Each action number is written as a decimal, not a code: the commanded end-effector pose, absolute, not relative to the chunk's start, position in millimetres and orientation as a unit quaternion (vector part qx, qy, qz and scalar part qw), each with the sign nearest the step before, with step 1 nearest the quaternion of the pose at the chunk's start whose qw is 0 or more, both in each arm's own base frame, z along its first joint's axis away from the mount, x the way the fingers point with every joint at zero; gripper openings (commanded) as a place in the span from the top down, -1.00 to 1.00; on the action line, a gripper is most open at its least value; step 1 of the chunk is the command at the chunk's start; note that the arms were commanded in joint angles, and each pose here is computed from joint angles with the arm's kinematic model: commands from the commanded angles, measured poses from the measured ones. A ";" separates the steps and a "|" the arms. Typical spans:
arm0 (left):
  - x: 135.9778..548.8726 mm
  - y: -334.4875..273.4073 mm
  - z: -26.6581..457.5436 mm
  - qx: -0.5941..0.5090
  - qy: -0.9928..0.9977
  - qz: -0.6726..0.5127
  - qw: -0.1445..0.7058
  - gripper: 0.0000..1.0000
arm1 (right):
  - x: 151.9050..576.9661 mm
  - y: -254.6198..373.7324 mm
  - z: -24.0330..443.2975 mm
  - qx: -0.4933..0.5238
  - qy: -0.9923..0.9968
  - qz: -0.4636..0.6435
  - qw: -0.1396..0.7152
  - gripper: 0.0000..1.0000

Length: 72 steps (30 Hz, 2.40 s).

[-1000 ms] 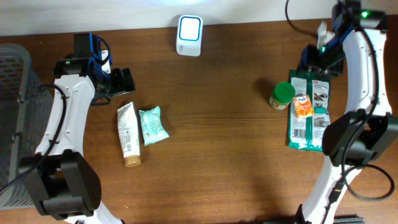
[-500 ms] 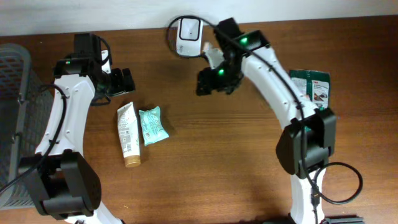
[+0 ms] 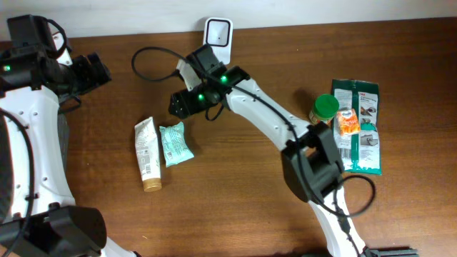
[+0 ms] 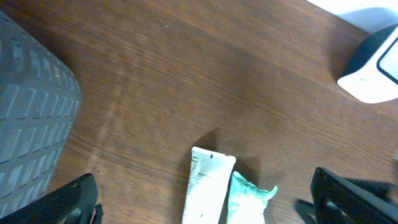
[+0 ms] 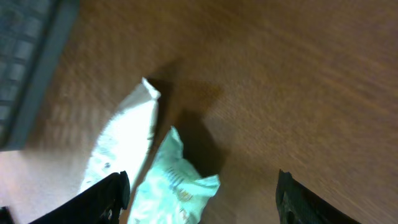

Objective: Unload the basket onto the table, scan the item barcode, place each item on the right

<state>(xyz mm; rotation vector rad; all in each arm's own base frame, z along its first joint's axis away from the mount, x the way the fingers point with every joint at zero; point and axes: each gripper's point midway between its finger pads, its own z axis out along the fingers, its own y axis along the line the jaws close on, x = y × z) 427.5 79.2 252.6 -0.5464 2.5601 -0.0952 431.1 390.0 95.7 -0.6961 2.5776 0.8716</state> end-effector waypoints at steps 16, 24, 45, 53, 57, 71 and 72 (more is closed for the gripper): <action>422.5 76.8 247.2 -0.210 0.945 -0.044 0.246 -0.99 | 388.6 412.9 7.8 -0.257 0.909 0.322 0.059 -0.04; 421.7 76.4 246.7 -0.210 0.946 -0.044 0.244 -0.99 | 427.2 373.8 53.3 -0.230 0.910 0.329 0.099 0.92; 448.1 -45.6 168.9 -0.120 0.976 -0.119 0.139 -0.55 | 465.7 223.4 72.8 -0.238 0.939 0.220 0.118 -0.33; 466.0 -76.8 144.2 -0.097 0.978 -0.124 0.140 -0.42 | 444.3 259.7 14.7 -0.246 0.924 0.289 0.050 -0.17; 466.2 -76.7 144.1 -0.097 0.978 -0.124 0.140 -0.44 | 447.5 252.8 15.6 -0.212 0.932 0.290 0.043 0.78; 455.3 -132.7 105.3 -0.055 0.987 -0.123 0.091 0.99 | 441.8 250.9 13.7 0.034 0.962 0.267 -0.038 0.12; 455.9 -134.4 105.5 -0.054 0.986 -0.124 0.093 1.00 | 445.9 245.1 19.0 0.032 0.962 0.269 -0.033 0.08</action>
